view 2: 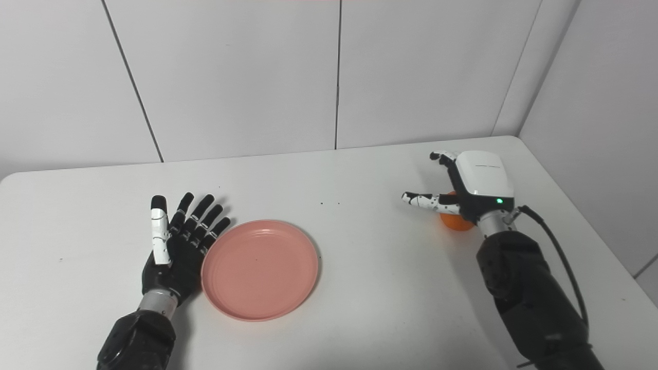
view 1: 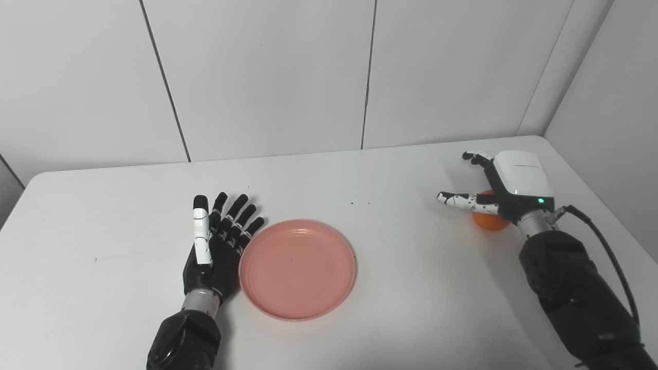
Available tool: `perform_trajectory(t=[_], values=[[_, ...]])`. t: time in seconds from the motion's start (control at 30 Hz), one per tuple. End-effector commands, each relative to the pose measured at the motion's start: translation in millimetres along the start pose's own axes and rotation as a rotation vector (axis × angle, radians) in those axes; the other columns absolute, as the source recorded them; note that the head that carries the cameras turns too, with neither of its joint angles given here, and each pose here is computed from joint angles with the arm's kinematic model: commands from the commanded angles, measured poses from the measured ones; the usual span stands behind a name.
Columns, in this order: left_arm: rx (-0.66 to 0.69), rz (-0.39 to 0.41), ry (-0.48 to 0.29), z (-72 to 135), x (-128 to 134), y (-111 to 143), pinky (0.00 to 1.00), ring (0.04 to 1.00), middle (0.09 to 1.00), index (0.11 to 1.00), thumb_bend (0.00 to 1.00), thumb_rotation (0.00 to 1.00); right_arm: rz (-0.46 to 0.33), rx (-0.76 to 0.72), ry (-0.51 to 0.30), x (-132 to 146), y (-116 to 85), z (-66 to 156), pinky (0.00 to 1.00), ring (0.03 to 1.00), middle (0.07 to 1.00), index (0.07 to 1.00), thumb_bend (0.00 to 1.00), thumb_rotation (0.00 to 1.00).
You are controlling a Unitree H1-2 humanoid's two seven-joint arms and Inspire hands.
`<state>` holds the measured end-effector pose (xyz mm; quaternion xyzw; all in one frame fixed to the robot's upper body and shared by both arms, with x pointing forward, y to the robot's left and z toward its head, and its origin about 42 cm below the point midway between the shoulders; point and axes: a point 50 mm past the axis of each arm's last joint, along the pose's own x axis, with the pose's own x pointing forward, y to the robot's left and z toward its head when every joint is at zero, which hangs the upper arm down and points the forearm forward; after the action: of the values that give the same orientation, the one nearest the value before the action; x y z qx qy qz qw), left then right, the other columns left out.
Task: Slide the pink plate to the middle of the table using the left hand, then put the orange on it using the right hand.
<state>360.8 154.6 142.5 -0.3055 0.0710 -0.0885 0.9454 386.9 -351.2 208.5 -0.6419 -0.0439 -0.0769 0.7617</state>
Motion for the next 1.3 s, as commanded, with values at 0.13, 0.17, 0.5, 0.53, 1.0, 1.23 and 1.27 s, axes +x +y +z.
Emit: perform_trajectory(t=[0.13, 0.17, 0.5, 0.53, 1.0, 1.23, 1.27], values=[[0.013, 0.061, 0.091, -14.4, -3.9, 12.5, 0.85, 0.903, 0.895, 0.994, 0.79, 0.81, -0.044, -0.001, 0.016, 12.7, -19.7, 6.0, 0.75, 0.735, 0.753, 0.754, 0.81, 0.84], [0.014, 0.061, 0.09, -14.0, -3.5, 12.4, 0.85, 0.904, 0.895, 0.994, 0.79, 0.81, -0.041, 0.0, 0.018, 11.8, -18.4, 6.2, 0.76, 0.735, 0.754, 0.755, 0.81, 0.84], [0.013, 0.06, 0.092, -11.3, -2.1, 13.7, 0.89, 0.903, 0.894, 0.995, 0.79, 0.79, -0.004, -0.025, 0.041, 6.2, -14.3, -0.7, 0.72, 0.73, 0.746, 0.744, 0.81, 0.82], [0.013, 0.06, 0.09, -11.0, -1.9, 14.2, 0.89, 0.904, 0.896, 0.996, 0.79, 0.79, -0.001, -0.033, 0.044, 5.9, -14.9, -3.2, 0.72, 0.731, 0.746, 0.744, 0.81, 0.82], [0.018, 0.056, 0.093, -11.9, -3.8, 13.9, 0.85, 0.893, 0.887, 0.99, 0.79, 0.8, 0.048, -0.094, 0.094, -0.2, -10.1, -29.8, 0.74, 0.724, 0.753, 0.743, 0.83, 0.84], [0.02, 0.063, 0.093, -12.7, -6.7, 12.7, 0.84, 0.894, 0.882, 0.981, 0.79, 0.8, 0.083, -0.071, 0.11, -2.9, 6.2, -36.9, 0.74, 0.724, 0.753, 0.746, 0.8, 0.81], [0.02, 0.064, 0.093, -13.0, -6.8, 13.0, 0.84, 0.894, 0.882, 0.979, 0.79, 0.8, 0.085, -0.07, 0.111, -3.1, 8.8, -36.8, 0.74, 0.727, 0.755, 0.747, 0.8, 0.81]])
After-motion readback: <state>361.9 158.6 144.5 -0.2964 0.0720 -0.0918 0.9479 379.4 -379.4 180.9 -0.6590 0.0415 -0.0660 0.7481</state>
